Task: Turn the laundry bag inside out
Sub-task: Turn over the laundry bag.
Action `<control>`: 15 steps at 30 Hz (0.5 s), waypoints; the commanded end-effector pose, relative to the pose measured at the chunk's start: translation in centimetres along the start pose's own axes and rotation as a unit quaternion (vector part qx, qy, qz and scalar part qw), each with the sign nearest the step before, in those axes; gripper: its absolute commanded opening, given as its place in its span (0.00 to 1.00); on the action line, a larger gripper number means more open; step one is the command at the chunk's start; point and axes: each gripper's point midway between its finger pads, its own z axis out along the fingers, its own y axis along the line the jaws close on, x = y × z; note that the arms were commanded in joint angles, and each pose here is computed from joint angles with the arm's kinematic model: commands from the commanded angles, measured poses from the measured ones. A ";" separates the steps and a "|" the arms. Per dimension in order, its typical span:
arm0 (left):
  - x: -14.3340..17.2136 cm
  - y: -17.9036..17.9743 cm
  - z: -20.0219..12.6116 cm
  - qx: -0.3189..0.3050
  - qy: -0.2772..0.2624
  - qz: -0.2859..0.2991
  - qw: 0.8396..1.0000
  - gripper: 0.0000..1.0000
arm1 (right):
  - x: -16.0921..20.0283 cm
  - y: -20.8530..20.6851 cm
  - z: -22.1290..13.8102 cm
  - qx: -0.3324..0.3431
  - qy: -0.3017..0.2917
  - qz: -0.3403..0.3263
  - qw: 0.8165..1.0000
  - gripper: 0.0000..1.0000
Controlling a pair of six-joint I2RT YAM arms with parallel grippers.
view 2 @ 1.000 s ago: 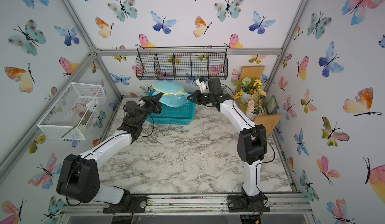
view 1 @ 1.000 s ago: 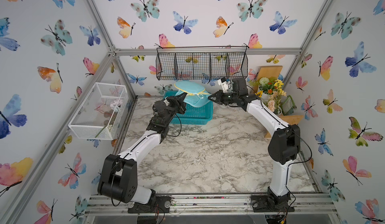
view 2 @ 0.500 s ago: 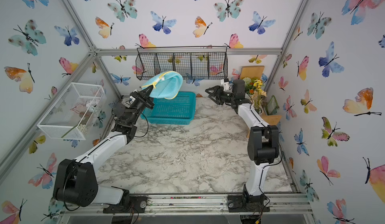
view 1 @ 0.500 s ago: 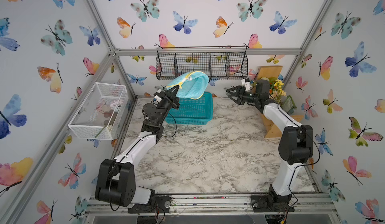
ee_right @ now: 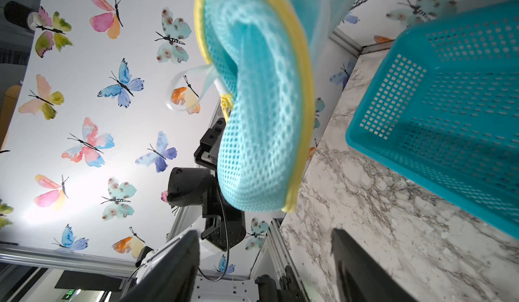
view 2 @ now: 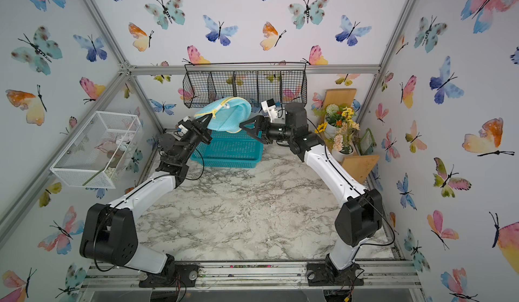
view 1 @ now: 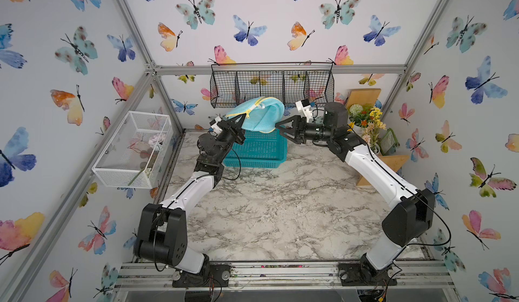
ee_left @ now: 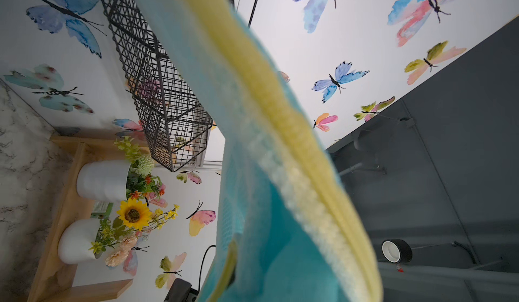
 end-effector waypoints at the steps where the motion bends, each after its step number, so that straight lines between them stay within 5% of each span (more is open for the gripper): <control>1: 1.2 -1.6 0.4 0.022 0.016 0.018 0.999 0.00 | -1.8 -1.3 0.2 0.023 -0.024 -0.027 0.999 0.76; 4: 1.5 -1.4 0.6 0.020 0.023 0.014 0.999 0.00 | -2.3 -2.0 0.8 0.032 -0.022 -0.029 0.999 0.64; 12: 2.5 -0.8 0.1 0.014 0.041 -0.007 0.999 0.00 | -4.2 -3.3 0.6 0.042 -0.045 -0.046 0.997 0.05; 15: 2.3 -1.0 -1.0 0.015 0.038 -0.018 0.999 0.00 | -5.2 -5.5 -1.9 0.068 -0.061 -0.044 0.995 0.03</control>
